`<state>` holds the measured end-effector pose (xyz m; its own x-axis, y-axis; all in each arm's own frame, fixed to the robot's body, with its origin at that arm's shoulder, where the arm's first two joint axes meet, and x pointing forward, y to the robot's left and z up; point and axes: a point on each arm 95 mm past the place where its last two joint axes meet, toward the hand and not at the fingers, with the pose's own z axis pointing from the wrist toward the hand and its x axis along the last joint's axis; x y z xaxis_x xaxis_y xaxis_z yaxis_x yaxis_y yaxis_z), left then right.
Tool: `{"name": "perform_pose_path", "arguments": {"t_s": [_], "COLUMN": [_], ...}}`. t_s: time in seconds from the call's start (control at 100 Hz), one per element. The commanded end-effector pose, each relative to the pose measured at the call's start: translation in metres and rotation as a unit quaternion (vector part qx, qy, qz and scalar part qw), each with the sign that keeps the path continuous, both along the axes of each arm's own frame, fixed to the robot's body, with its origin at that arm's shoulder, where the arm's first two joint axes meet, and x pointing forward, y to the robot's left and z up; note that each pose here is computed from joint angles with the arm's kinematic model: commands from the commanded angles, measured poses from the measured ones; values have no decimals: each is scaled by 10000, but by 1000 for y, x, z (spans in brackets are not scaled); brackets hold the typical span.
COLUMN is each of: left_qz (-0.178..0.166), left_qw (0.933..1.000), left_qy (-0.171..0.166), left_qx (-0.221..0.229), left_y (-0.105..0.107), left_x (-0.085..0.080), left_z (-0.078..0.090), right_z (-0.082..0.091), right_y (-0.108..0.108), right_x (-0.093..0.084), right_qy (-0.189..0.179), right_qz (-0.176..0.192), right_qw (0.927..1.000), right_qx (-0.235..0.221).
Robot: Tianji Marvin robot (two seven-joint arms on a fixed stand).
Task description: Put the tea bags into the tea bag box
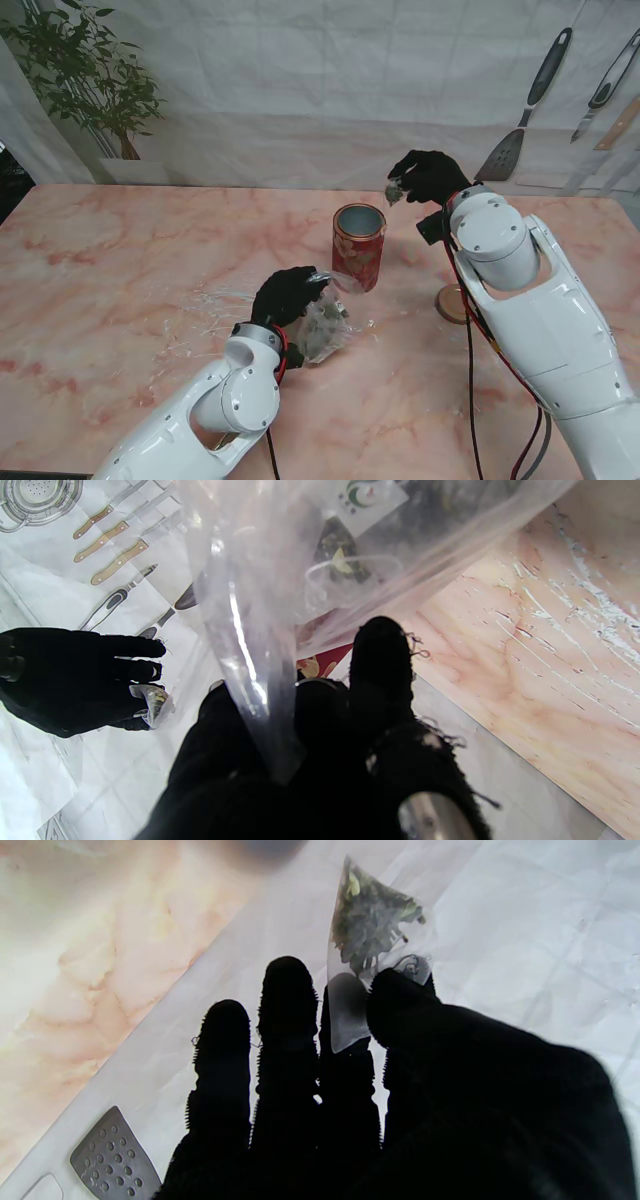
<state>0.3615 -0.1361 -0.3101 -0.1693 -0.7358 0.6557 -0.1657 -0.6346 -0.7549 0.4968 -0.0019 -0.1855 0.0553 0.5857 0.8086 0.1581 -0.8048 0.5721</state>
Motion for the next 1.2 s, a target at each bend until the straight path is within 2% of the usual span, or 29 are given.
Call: {"name": "perform_pose_path", "arguments": {"t_s": [0.0,0.14,0.33,0.42,0.84,1.19], "left_qz": [-72,-98,-105,-99,-63,-25], "left_qw": [10000,9999,9999,9999,9999,9999], "left_qy": [35,67,97,112,146,114], "left_qx": [-31,-26,-16,-21,-16,-47], "left_y": [-2,-1,-1,0,2,3], "left_x": [1,1,2,2,6,7], "left_z": [1,-1,-1,-2,-2,-3], "right_z": [1,-7,-17,-16,-3,-7], "right_y": [5,8,15,17,26,35], "right_x": [4,10,18,20,33,34], "right_qy": [-3,-21,-170,-229,-369,-374], "right_qz": [0,-63,-116,-143,-237,-8], "right_qw": [10000,9999,9998,9996,9989,9992], "right_qx": [-51,-158,-29,105,148,132]}}
